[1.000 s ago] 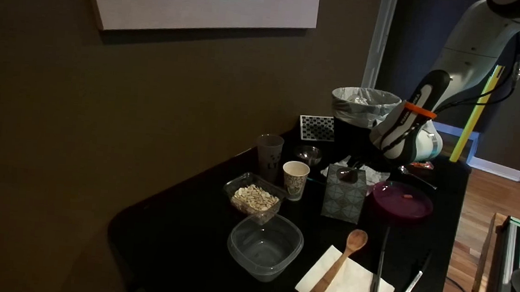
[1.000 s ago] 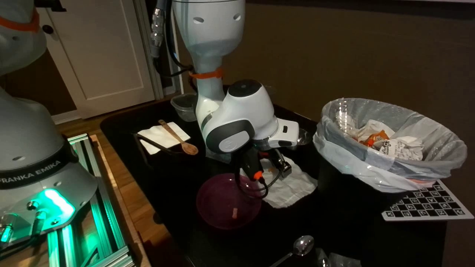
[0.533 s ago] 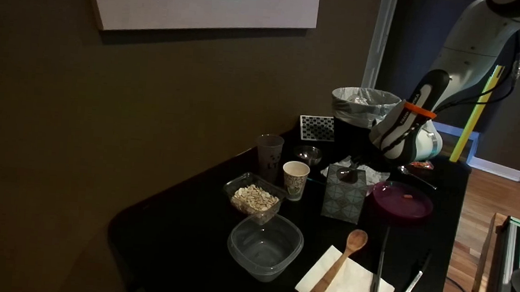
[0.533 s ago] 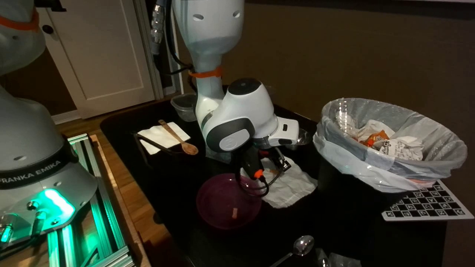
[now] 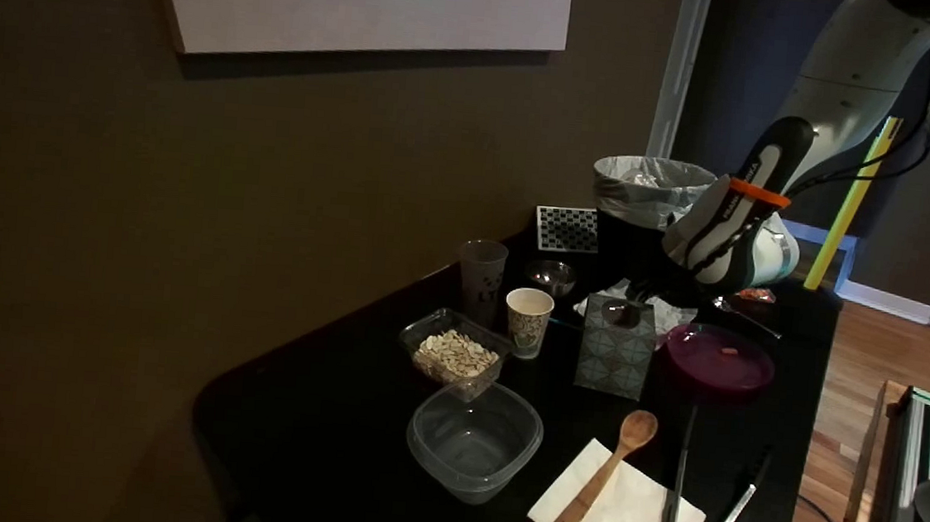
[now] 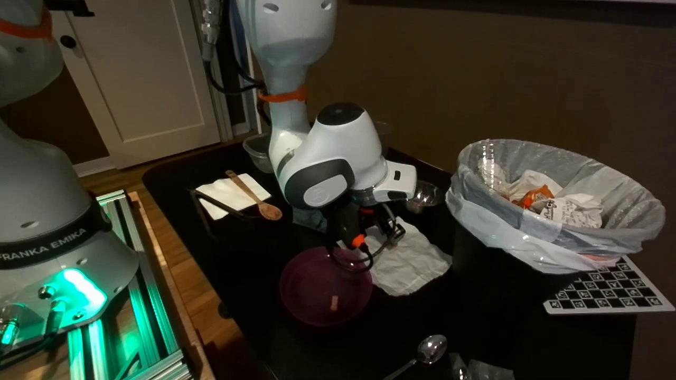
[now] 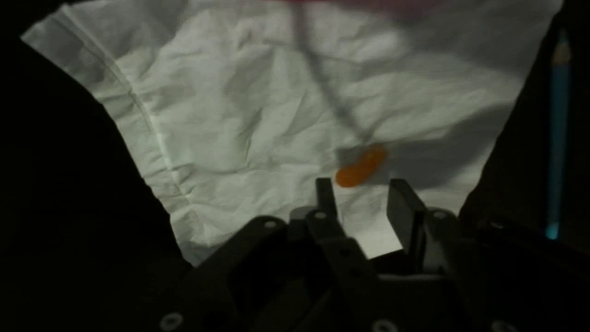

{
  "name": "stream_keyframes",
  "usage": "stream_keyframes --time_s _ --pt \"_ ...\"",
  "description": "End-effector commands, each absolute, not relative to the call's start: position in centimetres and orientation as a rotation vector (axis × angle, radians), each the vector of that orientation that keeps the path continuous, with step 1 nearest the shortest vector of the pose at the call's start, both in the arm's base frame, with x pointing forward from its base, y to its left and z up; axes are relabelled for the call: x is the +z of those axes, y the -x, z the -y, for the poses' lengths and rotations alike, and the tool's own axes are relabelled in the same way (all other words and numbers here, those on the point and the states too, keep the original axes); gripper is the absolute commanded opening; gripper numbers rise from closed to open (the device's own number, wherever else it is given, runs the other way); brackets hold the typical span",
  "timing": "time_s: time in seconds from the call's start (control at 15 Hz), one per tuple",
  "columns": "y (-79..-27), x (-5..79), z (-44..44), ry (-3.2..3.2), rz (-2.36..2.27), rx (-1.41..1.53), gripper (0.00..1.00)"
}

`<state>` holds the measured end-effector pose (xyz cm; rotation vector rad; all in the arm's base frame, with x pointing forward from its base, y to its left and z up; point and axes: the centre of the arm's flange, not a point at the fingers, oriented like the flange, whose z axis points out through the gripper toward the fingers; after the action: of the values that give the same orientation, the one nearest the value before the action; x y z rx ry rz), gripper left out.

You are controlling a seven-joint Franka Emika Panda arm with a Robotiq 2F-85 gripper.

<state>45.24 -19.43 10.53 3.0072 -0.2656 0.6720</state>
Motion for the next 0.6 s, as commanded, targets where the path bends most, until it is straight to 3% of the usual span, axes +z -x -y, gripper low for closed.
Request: stream_keyframes --time_s 0.0,0.27,0.53 --pt "-41.9 14.1 17.6 -3.108 0.24 0.494 0.69" --pt "-39.2 16.6 16.9 -3.134 0.204 0.295 0.99" --pt "-37.4 17.6 17.4 -3.136 0.111 0.092 1.0"
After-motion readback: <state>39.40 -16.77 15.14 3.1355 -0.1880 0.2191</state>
